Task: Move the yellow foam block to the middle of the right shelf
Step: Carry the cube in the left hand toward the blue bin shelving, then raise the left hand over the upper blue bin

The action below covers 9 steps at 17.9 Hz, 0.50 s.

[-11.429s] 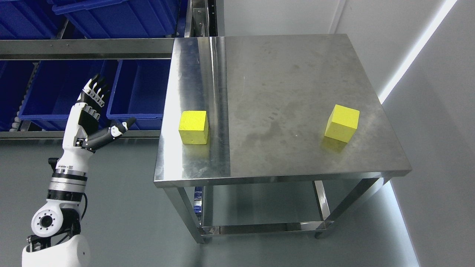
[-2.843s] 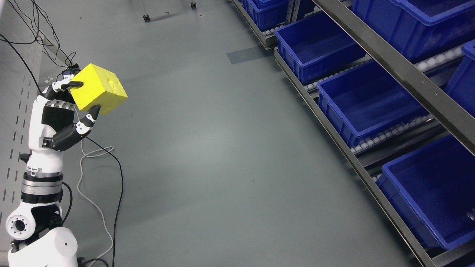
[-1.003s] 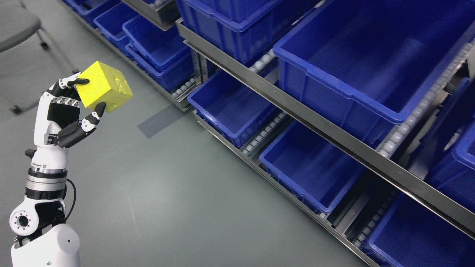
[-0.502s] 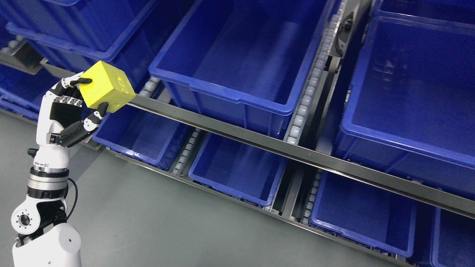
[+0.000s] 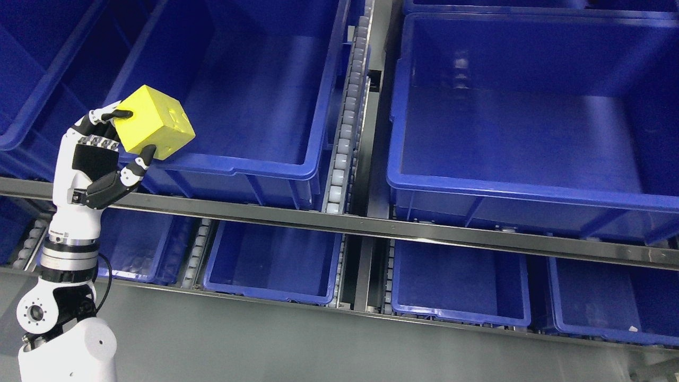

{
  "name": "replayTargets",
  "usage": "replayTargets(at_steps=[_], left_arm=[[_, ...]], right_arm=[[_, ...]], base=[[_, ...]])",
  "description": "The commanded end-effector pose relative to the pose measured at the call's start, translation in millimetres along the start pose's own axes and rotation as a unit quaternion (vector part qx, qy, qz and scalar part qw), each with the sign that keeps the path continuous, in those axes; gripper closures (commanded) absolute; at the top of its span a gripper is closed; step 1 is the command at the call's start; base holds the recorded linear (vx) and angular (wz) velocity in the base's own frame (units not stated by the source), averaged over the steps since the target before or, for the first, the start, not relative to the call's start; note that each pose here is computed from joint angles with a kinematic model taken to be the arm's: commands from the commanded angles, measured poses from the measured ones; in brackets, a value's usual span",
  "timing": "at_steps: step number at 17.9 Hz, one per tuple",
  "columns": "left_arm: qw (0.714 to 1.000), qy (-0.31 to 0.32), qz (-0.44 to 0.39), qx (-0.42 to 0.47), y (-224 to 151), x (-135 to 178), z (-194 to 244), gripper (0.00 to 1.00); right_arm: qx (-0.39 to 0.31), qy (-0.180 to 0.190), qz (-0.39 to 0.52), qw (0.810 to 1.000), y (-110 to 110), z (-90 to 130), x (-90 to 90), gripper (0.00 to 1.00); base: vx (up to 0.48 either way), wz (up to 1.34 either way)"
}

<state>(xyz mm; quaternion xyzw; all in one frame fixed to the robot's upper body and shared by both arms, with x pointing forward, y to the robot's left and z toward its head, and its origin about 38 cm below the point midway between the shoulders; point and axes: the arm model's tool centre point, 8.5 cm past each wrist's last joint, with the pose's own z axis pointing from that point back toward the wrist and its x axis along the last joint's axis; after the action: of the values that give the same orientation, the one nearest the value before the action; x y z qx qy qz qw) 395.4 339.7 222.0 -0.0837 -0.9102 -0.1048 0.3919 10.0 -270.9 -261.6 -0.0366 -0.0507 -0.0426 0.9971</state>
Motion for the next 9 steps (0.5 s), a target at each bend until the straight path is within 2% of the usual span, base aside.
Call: replayTargets(at_steps=[1,6,9], left_arm=[[1.0,-0.018,-0.011,-0.009,5,11,-17,0.86],[0.999,-0.022,0.024,-0.038,7,40,-85,0.86],[0.996,0.03,-0.01,-0.078,19,61,-124,0.86]], right_arm=[[-0.009,-0.011,0.0,1.0,-11,-1,9.1,0.0],[-0.009,-0.011,0.0,1.0,-11,-1,9.1,0.0],[-0.009,-0.012,0.0,1.0,-11,-1,9.2,0.0]], base=[[0.038,-0.37],[0.034,-0.31],[0.02,-0.13]])
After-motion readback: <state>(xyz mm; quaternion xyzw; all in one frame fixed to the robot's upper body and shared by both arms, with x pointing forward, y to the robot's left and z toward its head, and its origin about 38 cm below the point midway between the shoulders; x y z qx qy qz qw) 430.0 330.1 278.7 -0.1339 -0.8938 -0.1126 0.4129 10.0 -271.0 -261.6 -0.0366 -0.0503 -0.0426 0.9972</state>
